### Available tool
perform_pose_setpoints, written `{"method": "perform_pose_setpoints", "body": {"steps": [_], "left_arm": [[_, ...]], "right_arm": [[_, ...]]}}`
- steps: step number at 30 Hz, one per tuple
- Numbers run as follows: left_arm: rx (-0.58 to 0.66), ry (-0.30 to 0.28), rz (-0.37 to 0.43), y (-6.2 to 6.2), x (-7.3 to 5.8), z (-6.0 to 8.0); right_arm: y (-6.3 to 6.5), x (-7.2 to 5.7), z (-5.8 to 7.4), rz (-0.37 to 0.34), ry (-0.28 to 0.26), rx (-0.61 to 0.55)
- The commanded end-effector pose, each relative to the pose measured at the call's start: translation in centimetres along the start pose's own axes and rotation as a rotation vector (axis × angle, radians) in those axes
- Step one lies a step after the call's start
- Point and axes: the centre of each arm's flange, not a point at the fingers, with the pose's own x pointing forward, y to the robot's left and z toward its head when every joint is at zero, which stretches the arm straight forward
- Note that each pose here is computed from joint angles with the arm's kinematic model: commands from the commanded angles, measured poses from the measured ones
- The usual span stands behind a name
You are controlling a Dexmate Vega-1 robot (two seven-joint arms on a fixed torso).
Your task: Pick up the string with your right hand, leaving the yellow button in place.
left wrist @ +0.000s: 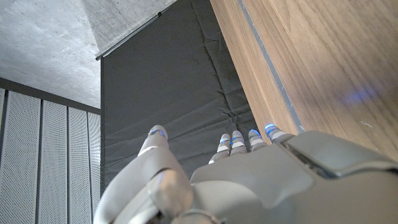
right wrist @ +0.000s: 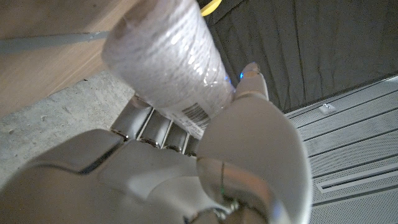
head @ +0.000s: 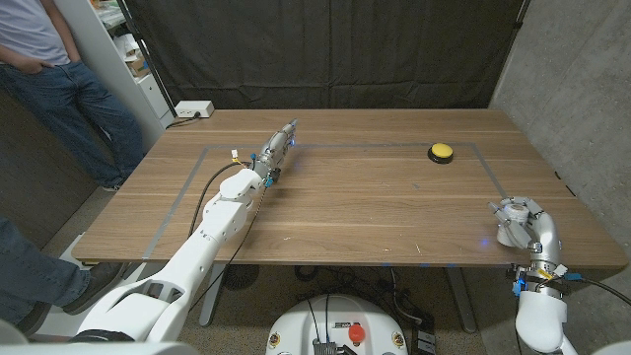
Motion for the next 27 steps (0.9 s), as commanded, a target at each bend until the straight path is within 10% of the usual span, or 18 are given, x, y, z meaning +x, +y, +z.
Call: {"method": "perform_pose_setpoints", "body": {"steps": [1, 27], "left_arm": [[0.003, -0.009, -0.005, 0.2, 0.0, 0.3], [-0.002, -0.01, -0.002, 1.3, -0.7, 0.2]], "right_arm": [[-0.5, 0.5, 1.1, -0.006, -0.034, 0.001], [-0.9, 2.9, 4.6, -0.043, -0.105, -0.009]]}}
